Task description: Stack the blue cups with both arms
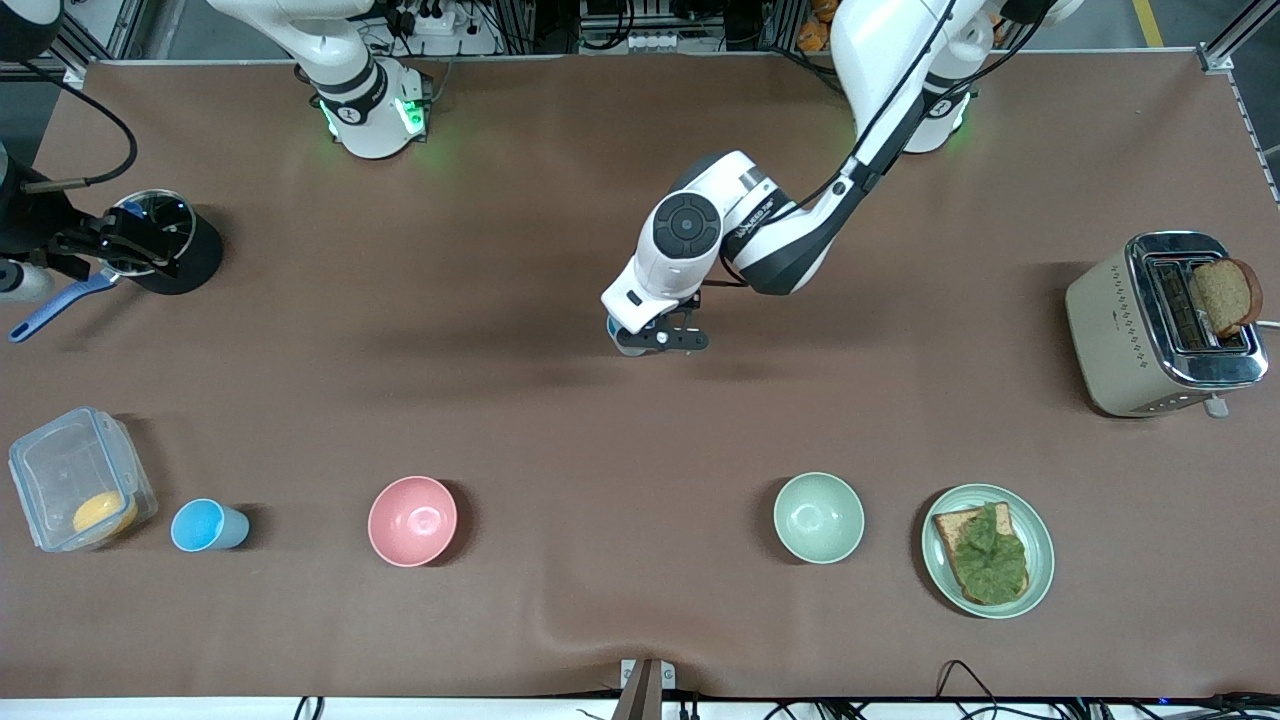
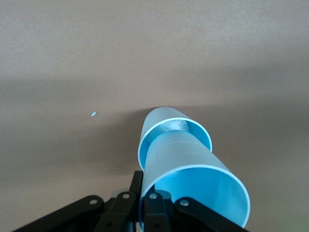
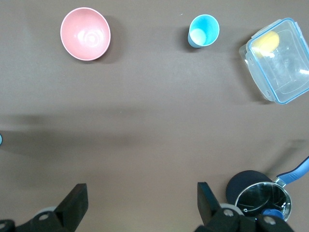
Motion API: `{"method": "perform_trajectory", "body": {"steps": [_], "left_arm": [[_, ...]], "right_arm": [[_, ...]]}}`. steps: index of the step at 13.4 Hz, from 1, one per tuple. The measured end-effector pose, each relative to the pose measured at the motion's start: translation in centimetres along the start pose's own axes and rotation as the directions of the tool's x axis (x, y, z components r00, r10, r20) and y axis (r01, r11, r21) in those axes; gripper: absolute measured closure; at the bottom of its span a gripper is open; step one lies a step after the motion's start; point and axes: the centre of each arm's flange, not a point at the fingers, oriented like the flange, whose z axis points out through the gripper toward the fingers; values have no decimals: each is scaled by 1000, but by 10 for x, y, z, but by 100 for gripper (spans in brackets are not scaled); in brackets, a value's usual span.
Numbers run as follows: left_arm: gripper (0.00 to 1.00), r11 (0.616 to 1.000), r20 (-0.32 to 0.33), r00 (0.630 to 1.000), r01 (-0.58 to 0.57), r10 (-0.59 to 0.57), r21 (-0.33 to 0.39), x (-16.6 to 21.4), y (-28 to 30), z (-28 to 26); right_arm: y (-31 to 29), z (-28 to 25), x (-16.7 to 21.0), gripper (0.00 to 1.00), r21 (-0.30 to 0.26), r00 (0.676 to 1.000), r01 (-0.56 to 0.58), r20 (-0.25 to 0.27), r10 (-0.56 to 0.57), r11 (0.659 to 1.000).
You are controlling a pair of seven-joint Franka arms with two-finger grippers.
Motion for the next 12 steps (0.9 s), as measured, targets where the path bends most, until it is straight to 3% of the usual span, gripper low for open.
{"method": "perform_trajectory", "body": {"steps": [2,7,10,12], "left_arm": [[91,1000,-3,1000,-2,2,1,0,0,0],[36,999,-51,999,1,-2,-32,7,3,-32],[3,998,-114,992,53,-58,-41,24,-32,-114],[0,994,-157,982,103,-107,-35,36,-82,-187]], "right_arm": [[0,4,2,0,0,1000,0,8,0,1000],[0,6,3,0,0,1000,-1,11,1,1000],[1,6,3,0,0,1000,-1,12,1,1000],[1,6,3,0,1,1000,-1,12,1,1000]]}}
